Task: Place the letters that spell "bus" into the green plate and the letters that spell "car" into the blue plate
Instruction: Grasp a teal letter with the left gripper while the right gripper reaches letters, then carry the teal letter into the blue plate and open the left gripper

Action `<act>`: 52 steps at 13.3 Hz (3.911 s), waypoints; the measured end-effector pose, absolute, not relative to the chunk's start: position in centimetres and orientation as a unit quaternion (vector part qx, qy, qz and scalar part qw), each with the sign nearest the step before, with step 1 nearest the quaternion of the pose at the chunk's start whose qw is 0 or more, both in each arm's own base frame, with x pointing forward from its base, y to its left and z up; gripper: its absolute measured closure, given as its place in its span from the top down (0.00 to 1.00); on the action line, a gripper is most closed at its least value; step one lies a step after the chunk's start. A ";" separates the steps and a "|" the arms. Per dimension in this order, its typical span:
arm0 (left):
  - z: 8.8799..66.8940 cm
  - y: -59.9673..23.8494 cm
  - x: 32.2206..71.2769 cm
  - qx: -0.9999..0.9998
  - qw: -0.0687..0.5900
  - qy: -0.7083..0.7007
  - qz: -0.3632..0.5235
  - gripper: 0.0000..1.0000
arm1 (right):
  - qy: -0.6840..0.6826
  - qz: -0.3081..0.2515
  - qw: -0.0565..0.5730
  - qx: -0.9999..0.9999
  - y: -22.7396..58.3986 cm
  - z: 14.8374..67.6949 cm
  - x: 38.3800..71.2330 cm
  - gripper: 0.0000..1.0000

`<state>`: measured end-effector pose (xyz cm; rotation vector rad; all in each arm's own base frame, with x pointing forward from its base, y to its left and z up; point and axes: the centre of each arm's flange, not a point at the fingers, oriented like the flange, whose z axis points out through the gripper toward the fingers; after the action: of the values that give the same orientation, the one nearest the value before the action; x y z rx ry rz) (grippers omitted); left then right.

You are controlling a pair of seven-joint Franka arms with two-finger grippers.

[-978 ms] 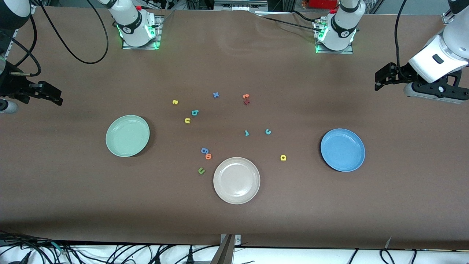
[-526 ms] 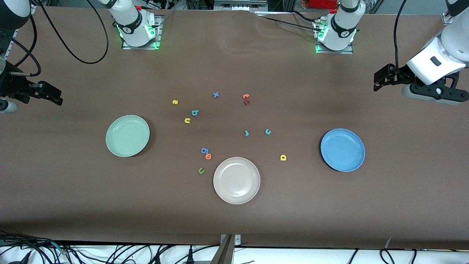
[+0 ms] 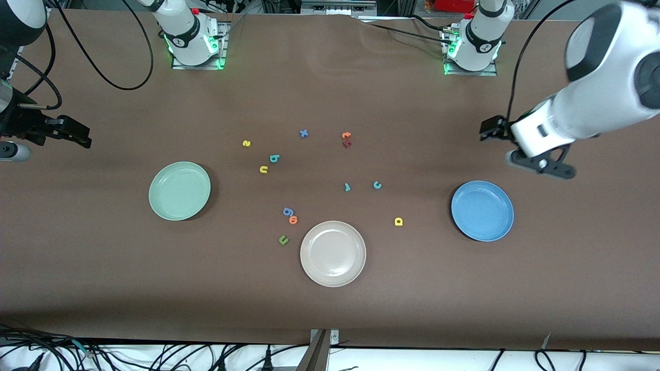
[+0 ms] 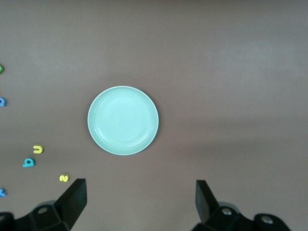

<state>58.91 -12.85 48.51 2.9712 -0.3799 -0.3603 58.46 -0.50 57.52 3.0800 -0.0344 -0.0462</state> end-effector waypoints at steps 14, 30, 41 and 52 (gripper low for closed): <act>19.7 -33.0 58.3 0.973 0.095 -0.199 -0.065 1.00 | 0.039 -0.025 0.026 0.999 5.6 51.3 61.2 1.00; 17.2 -35.6 54.5 0.976 0.040 -0.206 -0.064 0.30 | -0.136 0.020 -0.029 0.990 22.1 31.8 51.6 1.00; 25.4 -14.5 64.9 0.949 0.061 -0.283 -0.128 0.30 | -0.117 -0.067 0.006 0.991 25.0 21.8 43.9 1.00; 23.3 -16.4 64.3 0.949 0.094 -0.264 -0.144 1.00 | -0.065 -0.093 0.040 0.993 25.3 17.8 41.1 1.00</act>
<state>64.32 -16.38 23.31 2.8159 -0.7818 -0.4266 41.11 25.34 17.77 3.0410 -0.1980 -0.2848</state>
